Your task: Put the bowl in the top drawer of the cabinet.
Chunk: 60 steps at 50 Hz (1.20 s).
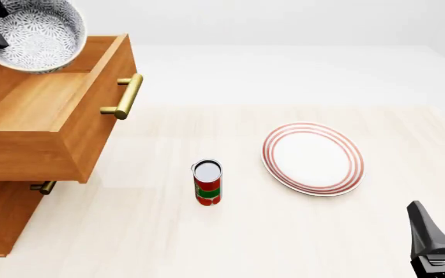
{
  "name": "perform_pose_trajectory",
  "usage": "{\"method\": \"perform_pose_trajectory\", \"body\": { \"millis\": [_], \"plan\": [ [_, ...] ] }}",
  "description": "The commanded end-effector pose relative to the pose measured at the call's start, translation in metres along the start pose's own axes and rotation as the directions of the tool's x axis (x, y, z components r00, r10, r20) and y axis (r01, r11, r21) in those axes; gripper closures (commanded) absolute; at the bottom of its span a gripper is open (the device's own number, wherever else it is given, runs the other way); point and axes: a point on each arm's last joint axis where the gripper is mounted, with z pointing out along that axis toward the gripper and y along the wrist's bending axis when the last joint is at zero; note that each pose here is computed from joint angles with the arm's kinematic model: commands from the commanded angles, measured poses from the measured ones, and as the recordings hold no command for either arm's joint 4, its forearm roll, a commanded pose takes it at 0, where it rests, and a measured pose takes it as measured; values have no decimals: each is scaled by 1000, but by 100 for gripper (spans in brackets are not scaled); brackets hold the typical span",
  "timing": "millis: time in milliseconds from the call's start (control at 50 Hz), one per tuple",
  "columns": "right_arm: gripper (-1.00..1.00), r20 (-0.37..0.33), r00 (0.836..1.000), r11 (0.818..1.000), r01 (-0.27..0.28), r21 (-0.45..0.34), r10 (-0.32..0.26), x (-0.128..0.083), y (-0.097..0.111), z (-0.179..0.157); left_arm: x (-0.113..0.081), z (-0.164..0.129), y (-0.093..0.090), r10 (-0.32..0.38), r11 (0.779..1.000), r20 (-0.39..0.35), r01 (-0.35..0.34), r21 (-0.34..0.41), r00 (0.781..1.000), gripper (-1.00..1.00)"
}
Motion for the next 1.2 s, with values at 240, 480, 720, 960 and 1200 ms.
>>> {"method": "perform_pose_trajectory", "body": {
  "millis": [240, 480, 720, 960, 1200],
  "plan": [
    [-100, 0, 1000, 1000, 0, 0, 0, 0, 0, 0, 3, 10, 9, -6, 999, -14, 6, -32, 1000, 100],
    [-100, 0, 1000, 1000, 0, 0, 0, 0, 0, 0, 5, 19, 13, -6, 999, -26, 5, -46, 1000, 100],
    [-100, 0, 1000, 1000, 0, 0, 0, 0, 0, 0, 7, 27, 14, -6, 999, -33, 4, -49, 999, 100],
    [-100, 0, 1000, 1000, 0, 0, 0, 0, 0, 0, 9, 33, 18, -8, 998, -40, 6, -59, 999, 100],
    [-100, 0, 1000, 1000, 0, 0, 0, 0, 0, 0, 11, 39, 21, -13, 998, -47, 9, -67, 999, 100]
  ]
}}
